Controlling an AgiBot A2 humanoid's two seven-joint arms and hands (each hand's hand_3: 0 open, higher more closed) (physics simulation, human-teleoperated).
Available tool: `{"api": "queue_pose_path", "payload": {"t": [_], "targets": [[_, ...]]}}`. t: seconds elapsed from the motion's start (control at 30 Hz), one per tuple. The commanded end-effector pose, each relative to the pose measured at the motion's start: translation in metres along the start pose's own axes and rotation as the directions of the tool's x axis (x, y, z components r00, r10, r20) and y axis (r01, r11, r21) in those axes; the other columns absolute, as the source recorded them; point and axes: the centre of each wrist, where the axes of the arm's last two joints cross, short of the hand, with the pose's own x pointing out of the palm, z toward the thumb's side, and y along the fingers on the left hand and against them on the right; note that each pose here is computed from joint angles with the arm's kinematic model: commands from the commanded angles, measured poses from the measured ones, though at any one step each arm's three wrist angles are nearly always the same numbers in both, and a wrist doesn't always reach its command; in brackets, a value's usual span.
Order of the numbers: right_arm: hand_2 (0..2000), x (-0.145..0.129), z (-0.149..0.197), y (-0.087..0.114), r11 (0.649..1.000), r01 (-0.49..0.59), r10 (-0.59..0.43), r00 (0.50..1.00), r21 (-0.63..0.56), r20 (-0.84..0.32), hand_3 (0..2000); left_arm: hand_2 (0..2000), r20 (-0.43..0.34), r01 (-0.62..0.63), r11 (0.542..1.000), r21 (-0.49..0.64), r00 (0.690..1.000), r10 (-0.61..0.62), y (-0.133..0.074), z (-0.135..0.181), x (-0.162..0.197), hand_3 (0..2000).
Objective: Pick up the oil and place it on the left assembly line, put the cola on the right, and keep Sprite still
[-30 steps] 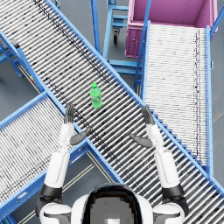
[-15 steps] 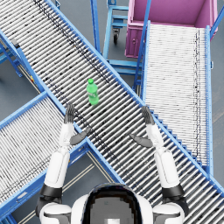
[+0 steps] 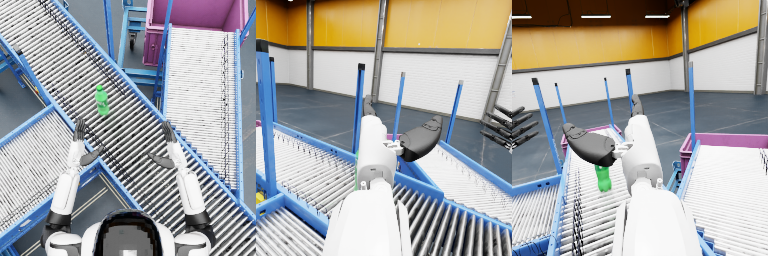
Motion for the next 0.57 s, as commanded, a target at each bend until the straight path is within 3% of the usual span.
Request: {"api": "queue_pose_path", "payload": {"t": [0.03,0.57], "targets": [[0,0.0,0.0,0.0,1.0,0.0,0.0,1.0,0.0,0.0,0,0,0.0,0.0,1.0,0.0,1.0,0.0,0.0,0.0,0.0,0],[0,0.0,0.0,0.0,1.0,0.0,0.0,1.0,0.0,0.0,0,0,0.0,0.0,1.0,0.0,1.0,0.0,0.0,0.0,0.0,0]]}}
